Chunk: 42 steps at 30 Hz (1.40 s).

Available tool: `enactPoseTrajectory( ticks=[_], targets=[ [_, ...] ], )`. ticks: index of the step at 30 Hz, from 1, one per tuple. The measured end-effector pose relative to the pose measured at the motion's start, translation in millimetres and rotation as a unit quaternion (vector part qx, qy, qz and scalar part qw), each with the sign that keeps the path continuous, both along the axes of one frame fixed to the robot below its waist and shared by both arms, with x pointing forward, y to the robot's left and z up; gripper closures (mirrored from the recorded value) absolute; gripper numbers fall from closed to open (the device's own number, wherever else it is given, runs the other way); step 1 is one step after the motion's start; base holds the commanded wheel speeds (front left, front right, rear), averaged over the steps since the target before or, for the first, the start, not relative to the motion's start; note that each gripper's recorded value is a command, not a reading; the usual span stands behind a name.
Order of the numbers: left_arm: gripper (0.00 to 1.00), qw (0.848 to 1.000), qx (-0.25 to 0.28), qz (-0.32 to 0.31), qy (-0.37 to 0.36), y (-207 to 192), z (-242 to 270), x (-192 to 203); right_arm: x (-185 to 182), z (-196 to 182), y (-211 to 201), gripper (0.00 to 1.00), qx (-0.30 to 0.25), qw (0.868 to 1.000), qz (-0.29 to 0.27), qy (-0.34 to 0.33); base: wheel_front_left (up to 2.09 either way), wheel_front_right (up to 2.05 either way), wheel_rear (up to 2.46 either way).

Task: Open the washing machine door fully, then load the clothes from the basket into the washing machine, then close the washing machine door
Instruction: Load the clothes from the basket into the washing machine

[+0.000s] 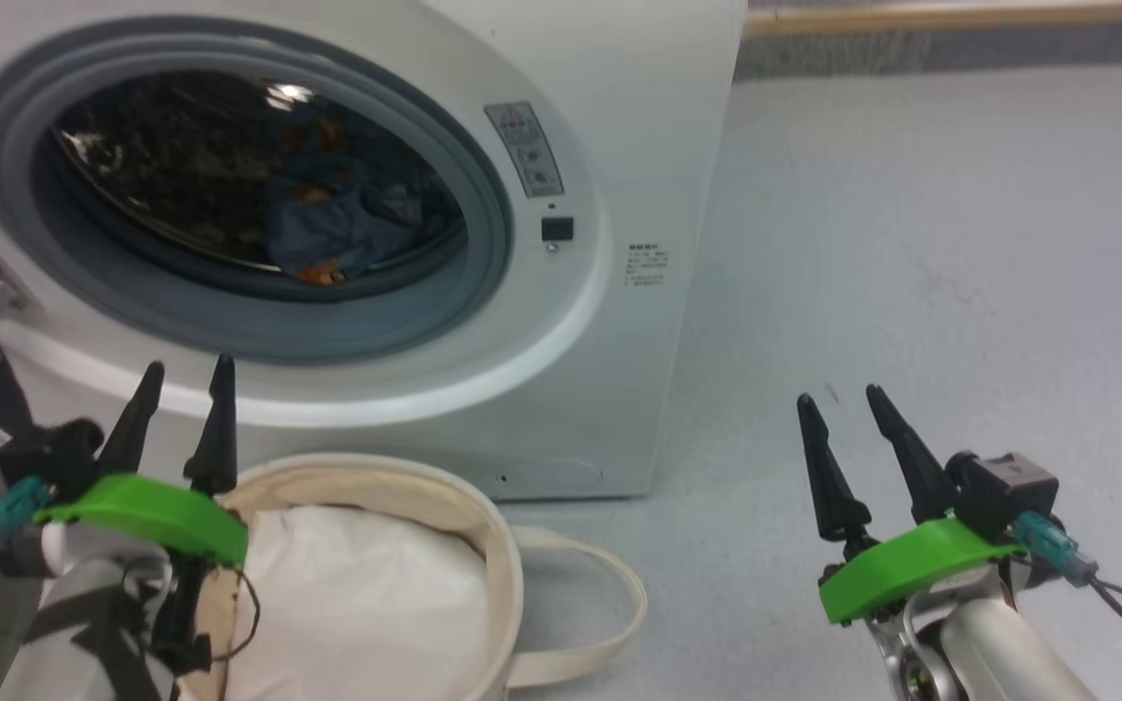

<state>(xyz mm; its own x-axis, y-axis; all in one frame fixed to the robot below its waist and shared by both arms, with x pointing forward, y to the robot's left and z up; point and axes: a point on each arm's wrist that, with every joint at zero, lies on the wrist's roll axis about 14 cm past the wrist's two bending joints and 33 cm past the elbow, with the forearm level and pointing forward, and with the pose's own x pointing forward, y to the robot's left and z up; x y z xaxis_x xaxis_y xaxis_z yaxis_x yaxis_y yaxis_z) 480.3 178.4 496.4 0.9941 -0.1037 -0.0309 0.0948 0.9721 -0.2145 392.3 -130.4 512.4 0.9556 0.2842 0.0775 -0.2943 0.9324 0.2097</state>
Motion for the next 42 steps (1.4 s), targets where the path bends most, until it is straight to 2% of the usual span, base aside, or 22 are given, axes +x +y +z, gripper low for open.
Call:
enactPoseTrajectory(
  ticks=[5, 12, 20, 42],
  targets=[
    [0.0, 0.999, 0.005, 0.008, -0.039, 15, 22, -25, -7, 11, 8, 0.0, 0.004, 1.0, 0.012, -0.014, 0.0, 0.0, 0.0],
    [0.0, 0.999, 0.004, 0.031, -0.028, 34, 11, -52, -6, 15, 13, 0.0, 0.005, 1.0, 0.019, -0.02, 0.0, 0.0, 0.0],
    [0.0, 0.998, 0.013, 0.044, -0.044, 45, 21, -56, -4, 17, 8, 0.0, 0.001, 1.0, 0.011, -0.023, 0.0, 0.0, 0.0],
    [0.0, 0.998, 0.019, 0.04, -0.051, 42, 25, -53, -8, 8, 7, 0.0, 0.0, 1.0, 0.01, -0.011, 0.0, 0.0, 0.0]
  ],
)
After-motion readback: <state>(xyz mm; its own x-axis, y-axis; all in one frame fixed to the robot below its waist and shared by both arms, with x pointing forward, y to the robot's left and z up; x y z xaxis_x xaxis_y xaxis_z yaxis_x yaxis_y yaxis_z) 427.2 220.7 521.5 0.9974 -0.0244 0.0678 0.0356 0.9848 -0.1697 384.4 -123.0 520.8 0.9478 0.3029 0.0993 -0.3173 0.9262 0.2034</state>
